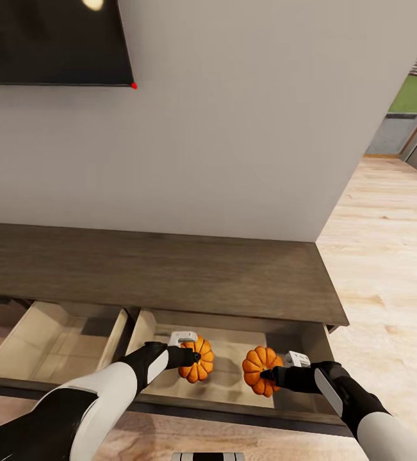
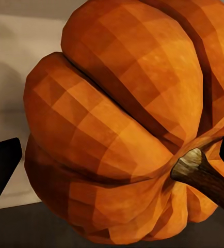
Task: Place each of the two pumpkins and all three candles from the living room inside a cabinet in the living room (use any cabinet), then make sure every cabinet is closed, and position the cauldron so it is next to a table in the living room.
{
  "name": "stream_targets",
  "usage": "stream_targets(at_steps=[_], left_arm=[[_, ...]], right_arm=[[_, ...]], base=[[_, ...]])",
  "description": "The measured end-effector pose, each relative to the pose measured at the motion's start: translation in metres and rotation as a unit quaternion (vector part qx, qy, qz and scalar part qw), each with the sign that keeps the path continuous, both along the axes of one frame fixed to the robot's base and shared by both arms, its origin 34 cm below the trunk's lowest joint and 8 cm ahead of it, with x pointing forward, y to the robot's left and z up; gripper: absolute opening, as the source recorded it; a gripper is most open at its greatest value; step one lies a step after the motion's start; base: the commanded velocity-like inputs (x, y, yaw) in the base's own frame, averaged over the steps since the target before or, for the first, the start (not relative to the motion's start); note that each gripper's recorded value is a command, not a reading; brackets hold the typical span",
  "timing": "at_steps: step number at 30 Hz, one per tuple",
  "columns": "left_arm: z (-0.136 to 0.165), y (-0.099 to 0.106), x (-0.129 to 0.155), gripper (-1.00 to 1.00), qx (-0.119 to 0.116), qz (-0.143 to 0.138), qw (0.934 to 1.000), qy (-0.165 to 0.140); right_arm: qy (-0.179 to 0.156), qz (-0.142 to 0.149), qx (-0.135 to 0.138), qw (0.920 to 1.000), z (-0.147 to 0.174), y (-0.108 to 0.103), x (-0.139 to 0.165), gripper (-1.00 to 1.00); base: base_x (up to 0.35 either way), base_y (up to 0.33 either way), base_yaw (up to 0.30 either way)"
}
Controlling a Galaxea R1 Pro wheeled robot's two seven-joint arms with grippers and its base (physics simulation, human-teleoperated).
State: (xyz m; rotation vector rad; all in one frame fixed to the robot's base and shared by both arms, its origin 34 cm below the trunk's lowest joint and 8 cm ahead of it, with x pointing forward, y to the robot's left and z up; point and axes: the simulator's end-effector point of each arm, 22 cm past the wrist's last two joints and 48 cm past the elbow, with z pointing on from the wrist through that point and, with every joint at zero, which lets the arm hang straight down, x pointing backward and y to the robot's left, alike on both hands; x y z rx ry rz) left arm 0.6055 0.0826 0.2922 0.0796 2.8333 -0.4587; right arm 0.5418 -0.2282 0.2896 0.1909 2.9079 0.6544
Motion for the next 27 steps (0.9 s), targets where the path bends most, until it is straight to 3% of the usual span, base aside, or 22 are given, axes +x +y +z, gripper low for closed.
stream_targets(at_steps=[18,19,27], left_arm=[[-0.013,0.000,-0.003,-1.00,0.000,0.000,1.0000,-0.001],[-0.013,0.000,-0.003,-1.00,0.000,0.000,1.0000,-0.001],[-0.013,0.000,-0.003,-1.00,0.000,0.000,1.0000,-0.001]], right_arm=[[0.000,0.000,0.000,1.0000,-0.013,0.000,-0.003,-1.00],[0.000,0.000,0.000,1.0000,-0.013,0.000,-0.003,1.00],[0.000,0.000,-0.001,1.0000,-0.013,0.000,-0.003,1.00]], base=[[0.000,0.000,0.000],[0.000,0.000,0.000],[0.000,0.000,0.000]])
